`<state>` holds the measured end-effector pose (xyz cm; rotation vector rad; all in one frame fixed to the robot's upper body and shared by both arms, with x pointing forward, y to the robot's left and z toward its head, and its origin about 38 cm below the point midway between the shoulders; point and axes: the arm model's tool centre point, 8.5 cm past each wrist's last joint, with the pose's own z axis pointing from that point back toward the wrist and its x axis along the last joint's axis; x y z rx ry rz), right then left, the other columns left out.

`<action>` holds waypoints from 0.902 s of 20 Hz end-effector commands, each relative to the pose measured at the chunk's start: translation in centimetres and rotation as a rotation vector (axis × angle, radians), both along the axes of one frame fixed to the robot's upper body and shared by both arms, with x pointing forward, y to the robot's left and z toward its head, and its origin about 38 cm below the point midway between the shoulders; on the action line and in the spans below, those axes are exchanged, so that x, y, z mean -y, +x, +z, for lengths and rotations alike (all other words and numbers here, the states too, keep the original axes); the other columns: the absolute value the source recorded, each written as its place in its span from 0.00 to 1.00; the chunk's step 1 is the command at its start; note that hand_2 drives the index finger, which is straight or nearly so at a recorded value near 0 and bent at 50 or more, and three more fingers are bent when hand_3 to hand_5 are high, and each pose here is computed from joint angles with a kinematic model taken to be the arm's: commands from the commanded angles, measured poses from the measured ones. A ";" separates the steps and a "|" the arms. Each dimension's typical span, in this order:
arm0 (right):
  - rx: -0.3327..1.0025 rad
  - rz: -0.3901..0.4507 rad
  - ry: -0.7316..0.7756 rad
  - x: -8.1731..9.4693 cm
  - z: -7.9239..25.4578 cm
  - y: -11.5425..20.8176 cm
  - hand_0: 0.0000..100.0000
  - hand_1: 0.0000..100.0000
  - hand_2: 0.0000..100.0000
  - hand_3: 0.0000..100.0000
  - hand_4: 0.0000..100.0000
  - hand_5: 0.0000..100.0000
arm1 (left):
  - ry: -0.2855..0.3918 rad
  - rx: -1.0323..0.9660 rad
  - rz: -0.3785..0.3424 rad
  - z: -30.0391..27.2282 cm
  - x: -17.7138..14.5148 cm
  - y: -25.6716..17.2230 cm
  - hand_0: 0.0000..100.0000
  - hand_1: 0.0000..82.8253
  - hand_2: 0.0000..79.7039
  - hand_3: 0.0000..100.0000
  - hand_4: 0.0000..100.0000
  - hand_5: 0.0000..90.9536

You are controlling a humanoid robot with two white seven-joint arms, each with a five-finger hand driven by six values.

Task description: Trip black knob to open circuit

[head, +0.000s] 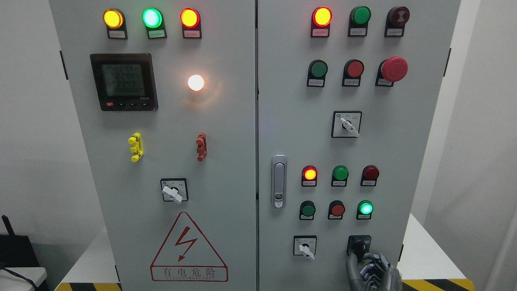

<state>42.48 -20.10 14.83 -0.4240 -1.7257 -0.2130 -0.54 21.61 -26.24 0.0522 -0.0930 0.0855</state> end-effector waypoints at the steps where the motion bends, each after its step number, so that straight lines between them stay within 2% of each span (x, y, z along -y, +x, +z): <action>1: -0.002 0.007 0.014 -0.2 0.0 0.0 0.44 0.72 0.58 0.92 0.94 0.96 | -0.001 0.008 -0.034 0.0 0.0 0.5 0.12 0.47 0.00 0.00 0.00 0.00; 18: 0.003 0.010 0.017 -0.2 0.1 0.0 0.43 0.72 0.59 0.92 0.94 0.96 | -0.001 0.008 -0.033 0.0 0.0 0.5 0.12 0.47 0.00 0.00 0.00 0.00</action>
